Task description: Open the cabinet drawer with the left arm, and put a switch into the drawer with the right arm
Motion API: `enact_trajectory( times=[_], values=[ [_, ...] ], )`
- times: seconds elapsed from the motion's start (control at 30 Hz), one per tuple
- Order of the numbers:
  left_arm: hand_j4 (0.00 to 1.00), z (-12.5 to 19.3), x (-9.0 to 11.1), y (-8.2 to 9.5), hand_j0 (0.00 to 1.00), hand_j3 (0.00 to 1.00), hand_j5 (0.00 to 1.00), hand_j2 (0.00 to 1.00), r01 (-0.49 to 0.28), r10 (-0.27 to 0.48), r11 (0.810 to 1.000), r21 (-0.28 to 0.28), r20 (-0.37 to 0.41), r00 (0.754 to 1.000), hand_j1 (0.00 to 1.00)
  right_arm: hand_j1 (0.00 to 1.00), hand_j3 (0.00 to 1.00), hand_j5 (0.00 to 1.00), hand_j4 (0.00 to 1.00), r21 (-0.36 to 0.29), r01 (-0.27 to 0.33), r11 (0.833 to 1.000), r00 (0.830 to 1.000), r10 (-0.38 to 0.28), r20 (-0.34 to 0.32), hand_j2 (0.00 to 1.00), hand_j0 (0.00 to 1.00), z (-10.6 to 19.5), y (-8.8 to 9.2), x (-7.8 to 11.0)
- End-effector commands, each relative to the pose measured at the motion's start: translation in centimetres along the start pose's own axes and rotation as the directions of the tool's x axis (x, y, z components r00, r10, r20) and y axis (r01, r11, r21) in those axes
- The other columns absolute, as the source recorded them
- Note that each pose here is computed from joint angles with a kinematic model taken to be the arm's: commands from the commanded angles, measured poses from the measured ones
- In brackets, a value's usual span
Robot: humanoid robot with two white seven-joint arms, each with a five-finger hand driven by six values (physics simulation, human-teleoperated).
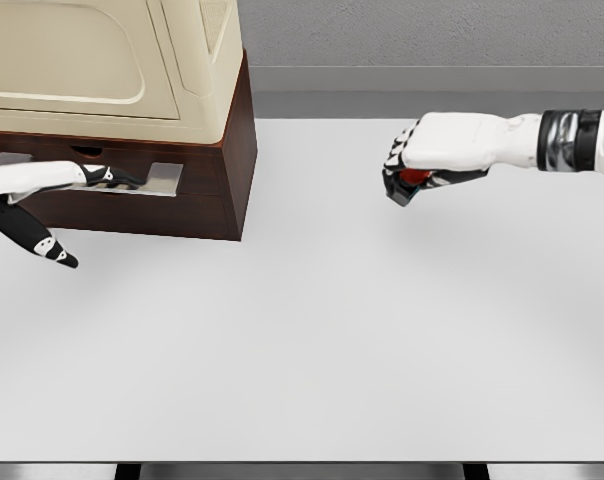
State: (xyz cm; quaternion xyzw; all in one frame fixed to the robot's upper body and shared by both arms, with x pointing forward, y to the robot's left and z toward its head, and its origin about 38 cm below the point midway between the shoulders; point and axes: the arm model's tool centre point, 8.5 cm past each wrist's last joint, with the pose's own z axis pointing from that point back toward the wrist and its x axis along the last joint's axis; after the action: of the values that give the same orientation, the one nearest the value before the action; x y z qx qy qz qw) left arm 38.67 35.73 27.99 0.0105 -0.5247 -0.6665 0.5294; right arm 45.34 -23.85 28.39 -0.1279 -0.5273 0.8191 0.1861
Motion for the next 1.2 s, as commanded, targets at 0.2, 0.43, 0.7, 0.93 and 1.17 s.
enact_trajectory(
  times=[0.2,0.43,0.7,0.93,1.17],
  values=[
    [1.00,0.9,0.1,-0.5,1.00,1.00,1.00,1.00,-0.017,0.017,1.000,-0.022,-0.005,1.000,1.00,0.48,0.48,0.48,0.48,-0.046,-0.013,0.999,0.996,0.016,0.084,0.48,0.48,-0.6,-1.8,2.2],
    [1.00,2.3,-0.1,-1.1,1.00,1.00,1.00,1.00,-0.037,0.036,0.999,-0.035,-0.027,0.999,1.00,0.48,0.48,0.48,0.48,-0.090,-0.011,0.996,0.984,0.027,0.179,0.48,0.48,-0.9,-3.8,4.5],
    [1.00,3.1,-0.4,-1.7,1.00,1.00,1.00,1.00,-0.054,0.052,0.997,-0.049,-0.047,0.998,1.00,0.48,0.48,0.48,0.48,-0.107,0.040,0.993,0.959,-0.007,0.285,0.48,0.48,-1.7,-5.6,6.2],
    [1.00,3.7,-1.0,-2.4,1.00,1.00,1.00,1.00,-0.064,0.060,0.996,-0.064,-0.070,0.996,1.00,0.48,0.48,0.48,0.48,-0.131,0.025,0.991,0.947,0.019,0.321,0.48,0.48,-2.7,-7.2,7.0],
    [1.00,4.6,-0.6,-2.4,1.00,1.00,1.00,1.00,-0.024,0.022,0.997,-0.069,-0.032,0.999,1.00,0.48,0.48,0.48,0.48,-0.140,0.011,0.990,0.939,0.038,0.343,0.48,0.48,-3.5,-8.2,7.6]
  ],
)
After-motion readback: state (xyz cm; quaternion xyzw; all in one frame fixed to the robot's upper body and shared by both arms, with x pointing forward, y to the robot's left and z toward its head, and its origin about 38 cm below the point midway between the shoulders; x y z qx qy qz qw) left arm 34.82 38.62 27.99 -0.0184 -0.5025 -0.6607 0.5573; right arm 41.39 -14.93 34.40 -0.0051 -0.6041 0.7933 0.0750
